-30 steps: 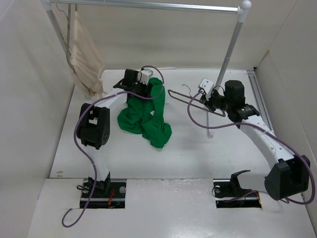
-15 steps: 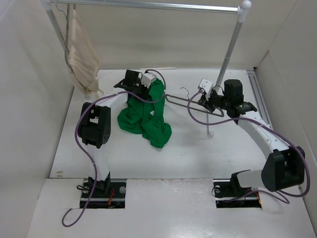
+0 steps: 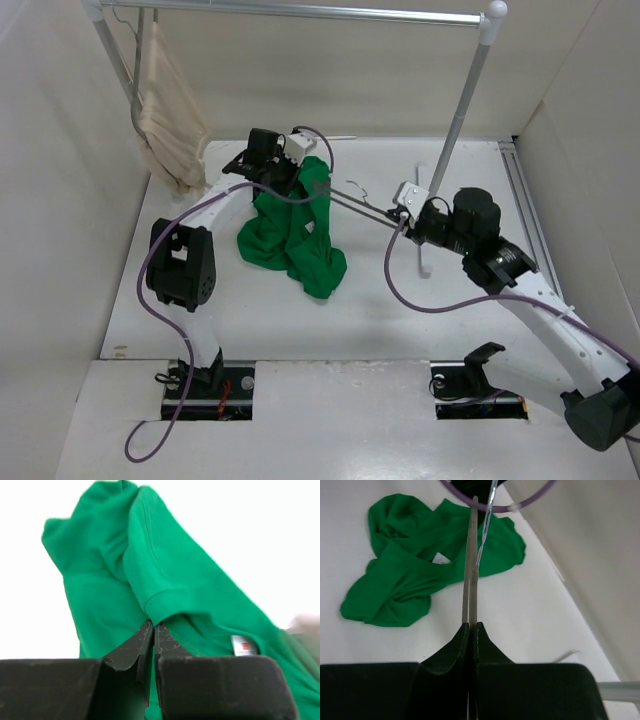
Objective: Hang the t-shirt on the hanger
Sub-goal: Place tshirt on hanger
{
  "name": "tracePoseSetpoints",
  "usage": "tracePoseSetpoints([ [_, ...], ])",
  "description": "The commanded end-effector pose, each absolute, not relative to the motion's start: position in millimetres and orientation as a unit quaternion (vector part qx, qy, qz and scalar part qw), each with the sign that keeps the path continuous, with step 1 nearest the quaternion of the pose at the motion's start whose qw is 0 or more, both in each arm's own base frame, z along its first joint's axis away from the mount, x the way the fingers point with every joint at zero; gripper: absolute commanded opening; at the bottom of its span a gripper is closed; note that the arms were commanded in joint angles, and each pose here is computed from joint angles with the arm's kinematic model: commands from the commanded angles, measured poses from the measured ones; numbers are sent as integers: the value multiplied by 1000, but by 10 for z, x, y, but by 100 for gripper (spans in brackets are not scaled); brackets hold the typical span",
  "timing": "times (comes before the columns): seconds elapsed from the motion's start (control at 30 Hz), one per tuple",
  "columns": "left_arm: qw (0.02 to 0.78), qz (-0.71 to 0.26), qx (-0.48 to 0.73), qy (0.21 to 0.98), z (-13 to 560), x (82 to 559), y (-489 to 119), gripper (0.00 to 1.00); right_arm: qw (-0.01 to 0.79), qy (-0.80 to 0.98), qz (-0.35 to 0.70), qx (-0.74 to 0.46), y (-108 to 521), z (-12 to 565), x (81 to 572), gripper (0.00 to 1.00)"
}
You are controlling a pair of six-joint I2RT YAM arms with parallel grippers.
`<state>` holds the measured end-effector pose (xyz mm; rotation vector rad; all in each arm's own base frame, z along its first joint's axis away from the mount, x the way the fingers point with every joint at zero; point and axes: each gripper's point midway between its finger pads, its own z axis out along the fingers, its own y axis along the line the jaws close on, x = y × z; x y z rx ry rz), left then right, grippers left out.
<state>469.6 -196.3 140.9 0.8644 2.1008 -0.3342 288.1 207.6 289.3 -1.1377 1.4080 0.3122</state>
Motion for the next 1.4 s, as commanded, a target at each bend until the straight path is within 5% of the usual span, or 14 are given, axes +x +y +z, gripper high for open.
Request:
tracePoseSetpoints([
  [0.0, 442, -145, 331, 821, 1879, 4630, -2098, 0, 626, 609, 147, -464, 2259, 2918, 2914, 0],
  [0.3, 434, -128, 346, 822, 1832, 4468, -2194, 0, 622, 607, 167, -466, 2649, 2735, 2882, 0],
  [0.57, 427, -85, 370, 821, 1751, 4375, -2142, 0, 646, 684, 86, -328, 2071, 2669, 2983, 0],
  [0.87, 429, -67, 371, 821, 1746, 4425, -2098, 0, 624, 680, 86, -376, 2292, 2559, 3115, 0],
  [1.37, 436, -24, 337, 834, 1818, 4566, -1962, 0, 637, 622, 142, -433, 2538, 2768, 2654, 0],
])
